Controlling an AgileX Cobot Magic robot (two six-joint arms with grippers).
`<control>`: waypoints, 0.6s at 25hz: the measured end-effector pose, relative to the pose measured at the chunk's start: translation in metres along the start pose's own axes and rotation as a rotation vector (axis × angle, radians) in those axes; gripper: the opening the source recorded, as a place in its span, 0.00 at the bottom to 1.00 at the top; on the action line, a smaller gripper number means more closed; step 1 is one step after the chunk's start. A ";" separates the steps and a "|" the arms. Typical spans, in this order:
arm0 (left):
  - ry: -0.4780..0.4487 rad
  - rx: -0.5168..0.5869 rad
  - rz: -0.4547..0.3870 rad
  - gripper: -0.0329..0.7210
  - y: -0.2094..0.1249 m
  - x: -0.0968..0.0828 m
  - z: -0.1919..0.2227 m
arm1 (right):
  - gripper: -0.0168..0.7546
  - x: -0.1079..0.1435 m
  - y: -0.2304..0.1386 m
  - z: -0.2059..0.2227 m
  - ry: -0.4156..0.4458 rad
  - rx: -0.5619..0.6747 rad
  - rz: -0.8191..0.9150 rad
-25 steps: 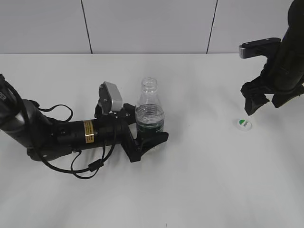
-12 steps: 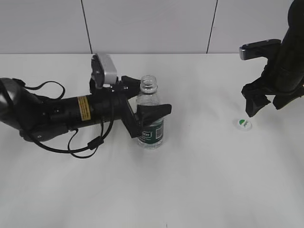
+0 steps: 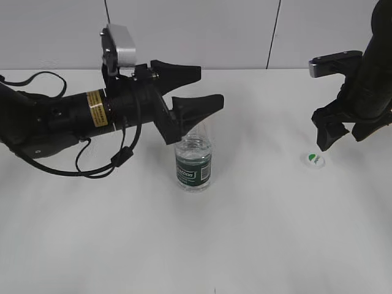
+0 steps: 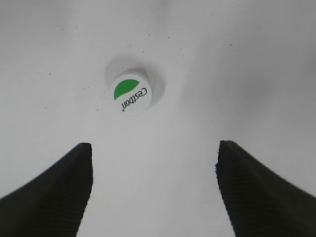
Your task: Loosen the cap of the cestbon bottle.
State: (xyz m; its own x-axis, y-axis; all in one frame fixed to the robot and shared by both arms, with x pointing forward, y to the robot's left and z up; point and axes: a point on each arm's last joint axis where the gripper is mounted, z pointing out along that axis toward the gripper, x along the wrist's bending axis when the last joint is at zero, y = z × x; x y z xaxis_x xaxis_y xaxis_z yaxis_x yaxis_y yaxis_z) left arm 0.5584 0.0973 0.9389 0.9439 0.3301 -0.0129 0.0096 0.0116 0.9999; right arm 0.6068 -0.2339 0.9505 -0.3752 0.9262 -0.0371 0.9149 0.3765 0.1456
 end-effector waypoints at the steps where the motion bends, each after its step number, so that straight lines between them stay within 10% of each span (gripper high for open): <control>1: -0.001 -0.008 -0.016 0.77 0.005 -0.001 0.000 | 0.79 0.000 0.000 0.000 0.000 0.000 0.000; 8: 0.047 -0.007 -0.020 0.77 0.043 -0.003 -0.006 | 0.79 0.000 0.000 0.000 0.000 0.001 -0.001; 15: 0.391 0.136 0.001 0.77 0.091 0.009 -0.028 | 0.79 0.000 0.000 0.000 0.001 0.003 -0.001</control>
State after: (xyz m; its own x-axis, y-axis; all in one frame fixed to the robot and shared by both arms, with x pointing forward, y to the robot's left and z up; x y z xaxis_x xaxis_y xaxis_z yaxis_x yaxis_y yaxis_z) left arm 0.5584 0.1282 1.0299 0.7476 0.6640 0.0124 0.0770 -0.1053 0.9915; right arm 0.6066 -0.2339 0.9504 -0.3761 0.9259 -0.0366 0.9150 0.3773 0.1429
